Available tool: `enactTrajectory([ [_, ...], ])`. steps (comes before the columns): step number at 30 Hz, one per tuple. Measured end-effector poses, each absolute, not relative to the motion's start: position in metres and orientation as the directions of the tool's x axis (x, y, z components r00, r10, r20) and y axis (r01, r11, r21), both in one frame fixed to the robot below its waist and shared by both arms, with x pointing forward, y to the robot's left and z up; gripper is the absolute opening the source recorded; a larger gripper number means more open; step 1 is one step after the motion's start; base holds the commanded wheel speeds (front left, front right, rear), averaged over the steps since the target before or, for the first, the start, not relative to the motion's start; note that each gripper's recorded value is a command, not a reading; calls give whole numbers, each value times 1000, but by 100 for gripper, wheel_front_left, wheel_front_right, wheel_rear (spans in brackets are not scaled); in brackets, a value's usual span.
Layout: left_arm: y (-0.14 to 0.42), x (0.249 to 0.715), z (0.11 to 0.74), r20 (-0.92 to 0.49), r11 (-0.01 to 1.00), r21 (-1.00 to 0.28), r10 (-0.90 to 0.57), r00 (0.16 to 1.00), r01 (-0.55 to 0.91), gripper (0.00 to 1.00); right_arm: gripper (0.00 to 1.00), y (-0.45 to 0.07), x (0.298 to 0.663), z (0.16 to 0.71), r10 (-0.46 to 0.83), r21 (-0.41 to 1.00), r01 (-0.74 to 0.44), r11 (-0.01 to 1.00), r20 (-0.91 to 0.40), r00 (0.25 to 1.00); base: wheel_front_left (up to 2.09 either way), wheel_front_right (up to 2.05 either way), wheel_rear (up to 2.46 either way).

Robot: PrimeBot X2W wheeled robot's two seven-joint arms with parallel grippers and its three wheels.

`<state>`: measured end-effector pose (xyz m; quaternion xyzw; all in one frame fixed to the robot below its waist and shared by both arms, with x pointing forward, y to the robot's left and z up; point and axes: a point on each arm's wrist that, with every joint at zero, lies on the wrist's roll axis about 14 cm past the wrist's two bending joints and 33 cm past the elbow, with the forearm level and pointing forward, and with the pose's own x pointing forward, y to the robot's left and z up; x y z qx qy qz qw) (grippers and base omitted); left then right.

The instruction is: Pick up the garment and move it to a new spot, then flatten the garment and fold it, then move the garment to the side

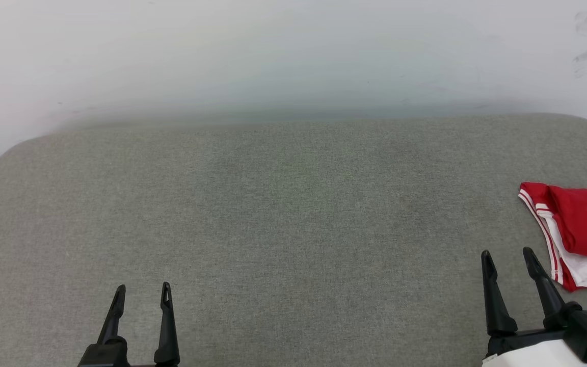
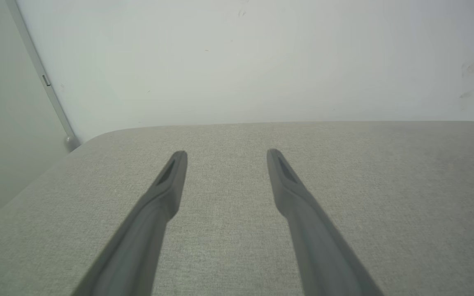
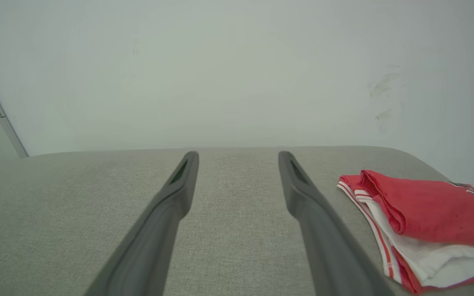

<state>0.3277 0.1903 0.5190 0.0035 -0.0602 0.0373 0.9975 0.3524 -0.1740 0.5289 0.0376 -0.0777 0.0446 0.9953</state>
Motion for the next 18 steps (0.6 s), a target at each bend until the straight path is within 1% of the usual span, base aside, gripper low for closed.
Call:
enactTrajectory([
  [9, 193, 328, 517, 115, 997, 3, 76, 990, -77, 100, 100, -167, 349, 524, 98, 83, -111, 990, 143, 985, 0, 0, 0],
  [10, 193, 328, 517, 114, 997, -3, 78, 990, -78, 0, 0, -166, 349, 523, 101, 84, -114, 990, 142, 985, 0, 0, 0],
  [15, 193, 324, 499, 55, 997, -4, 80, 995, -80, 0, 0, -167, 345, 505, 100, 90, -108, 990, 83, 992, 0, 0, 0],
  [18, 194, 324, 495, 35, 995, -52, 91, 995, -89, 0, 0, -168, 344, 501, 89, 135, -98, 986, 66, 994, 0, 0, 0],
])
